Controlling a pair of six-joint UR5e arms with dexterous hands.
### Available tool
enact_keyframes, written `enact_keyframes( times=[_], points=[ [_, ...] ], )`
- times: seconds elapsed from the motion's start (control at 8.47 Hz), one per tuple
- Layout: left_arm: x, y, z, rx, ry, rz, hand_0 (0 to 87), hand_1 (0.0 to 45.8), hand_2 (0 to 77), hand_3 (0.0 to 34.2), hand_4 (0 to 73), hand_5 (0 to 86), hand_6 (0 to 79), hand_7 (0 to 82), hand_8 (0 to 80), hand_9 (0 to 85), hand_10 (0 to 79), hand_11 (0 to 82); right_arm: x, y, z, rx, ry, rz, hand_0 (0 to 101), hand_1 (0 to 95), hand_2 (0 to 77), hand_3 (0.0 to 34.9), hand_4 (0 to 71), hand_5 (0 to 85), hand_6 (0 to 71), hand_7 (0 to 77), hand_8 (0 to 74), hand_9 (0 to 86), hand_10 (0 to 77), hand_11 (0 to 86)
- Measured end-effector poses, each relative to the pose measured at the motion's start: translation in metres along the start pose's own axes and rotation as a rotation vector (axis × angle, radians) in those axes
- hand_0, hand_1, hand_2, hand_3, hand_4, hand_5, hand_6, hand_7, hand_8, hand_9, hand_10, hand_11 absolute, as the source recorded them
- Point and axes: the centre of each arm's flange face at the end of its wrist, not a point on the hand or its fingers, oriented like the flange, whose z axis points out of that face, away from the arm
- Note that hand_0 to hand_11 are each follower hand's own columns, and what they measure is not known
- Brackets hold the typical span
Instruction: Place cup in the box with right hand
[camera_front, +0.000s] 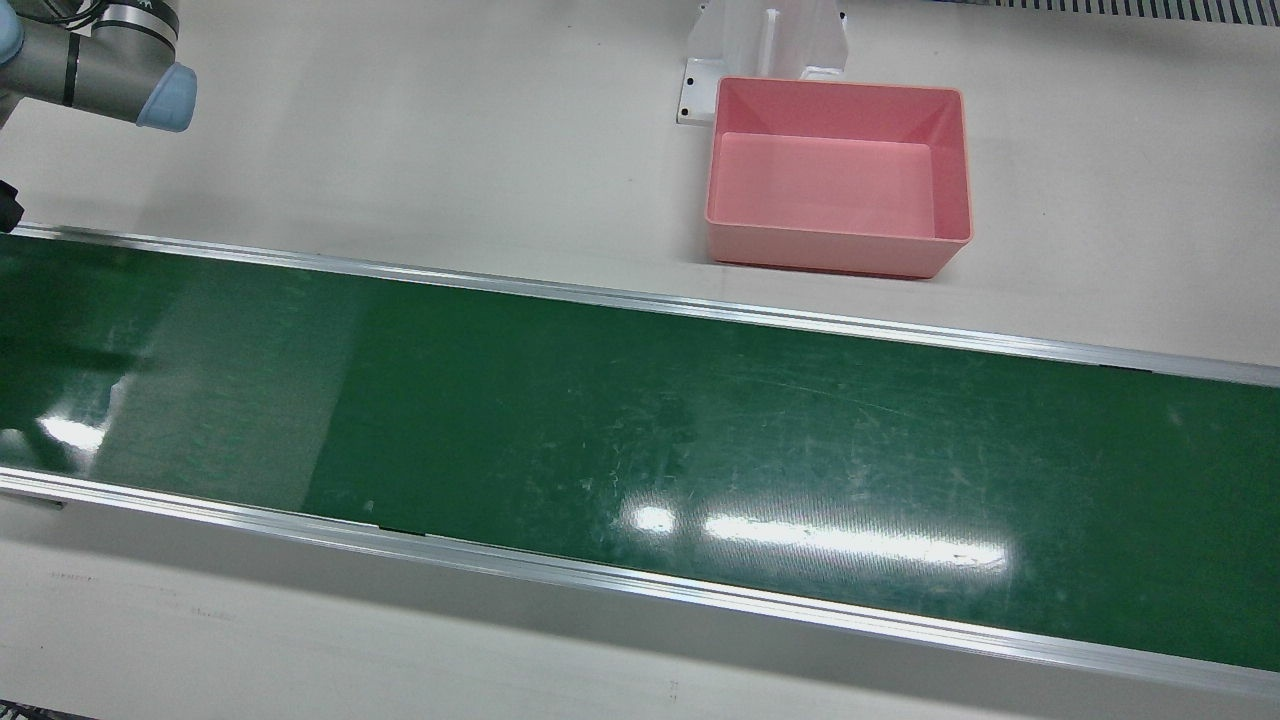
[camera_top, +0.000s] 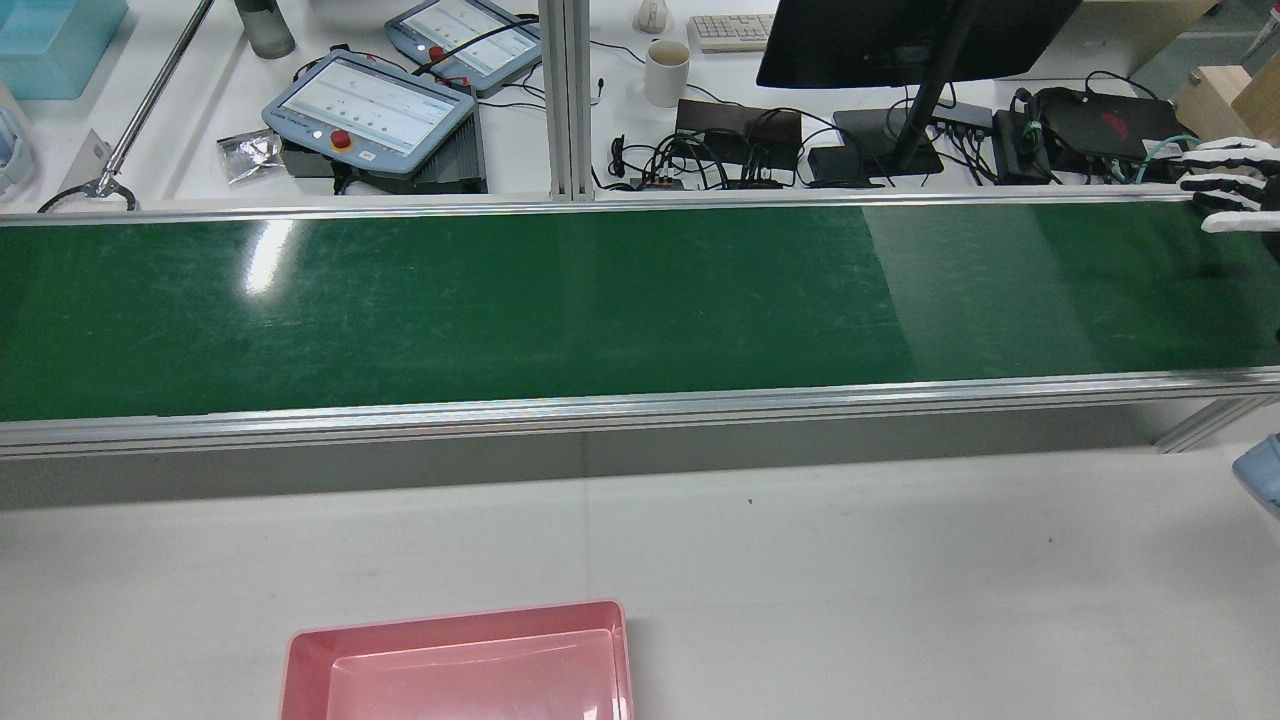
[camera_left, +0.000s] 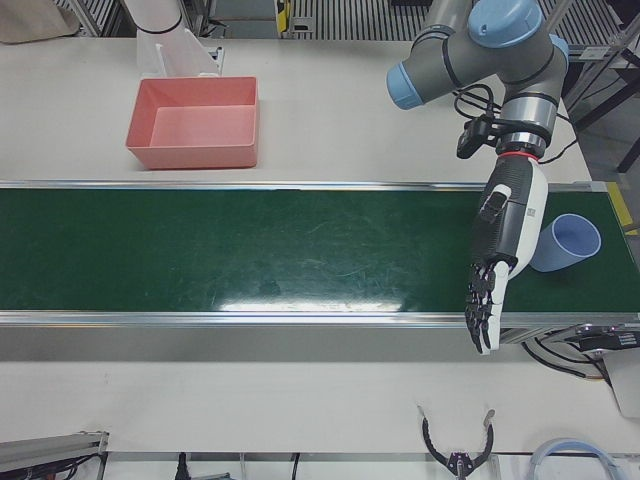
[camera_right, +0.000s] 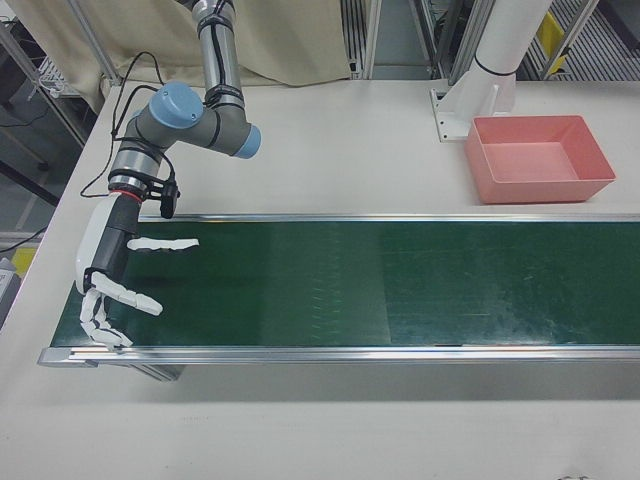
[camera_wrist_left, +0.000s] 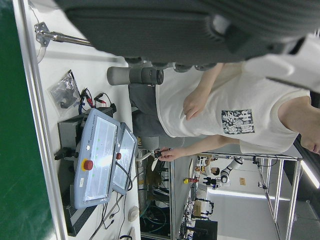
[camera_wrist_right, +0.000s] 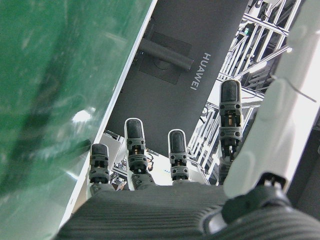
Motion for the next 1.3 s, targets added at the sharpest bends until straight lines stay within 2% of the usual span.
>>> enact_keyframes(
  times=[0.71,0.94,1.06,1.18,1.3],
  points=[
    [0.0,0.0,0.0,0.0,0.0,0.0,0.0,0.5,0.0,0.0,1.1,0.0,0.0,0.0,0.0,0.0,0.0,0.0,0.01,0.005,0.004,-0.009,0.017,-0.018,54,7.1,0.5,20.7,39.8,7.6,4.9,43.1,22.4,26.7,8.7,19.6],
    [0.0,0.0,0.0,0.0,0.0,0.0,0.0,0.5,0.0,0.0,1.1,0.0,0.0,0.0,0.0,0.0,0.0,0.0,0.014,0.017,0.012,-0.026,0.019,-0.019,54,7.1,0.5,20.7,39.8,7.6,5.4,43.1,22.4,26.7,11.4,10.9],
    [0.0,0.0,0.0,0.0,0.0,0.0,0.0,0.5,0.0,0.0,1.1,0.0,0.0,0.0,0.0,0.0,0.0,0.0,0.016,0.025,0.018,-0.036,0.02,-0.018,54,7.1,0.5,20.7,39.8,7.6,5.4,43.1,22.4,26.7,11.4,10.9],
    [0.0,0.0,0.0,0.001,0.0,0.0,0.0,0.5,0.0,0.0,1.1,0.0,0.0,0.0,0.0,0.0,0.0,0.0,0.017,0.033,0.023,-0.043,0.022,-0.021,54,7.1,0.5,24.0,41.5,7.6,5.4,43.1,22.4,26.7,3.8,4.4],
    [0.0,0.0,0.0,0.0,0.0,0.0,0.0,0.5,0.0,0.0,1.1,0.0,0.0,0.0,0.0,0.0,0.0,0.0,0.018,0.04,0.026,-0.05,0.023,-0.026,54,7.1,0.5,24.0,42.5,7.6,5.4,43.1,22.4,26.2,3.3,7.6]
  ],
)
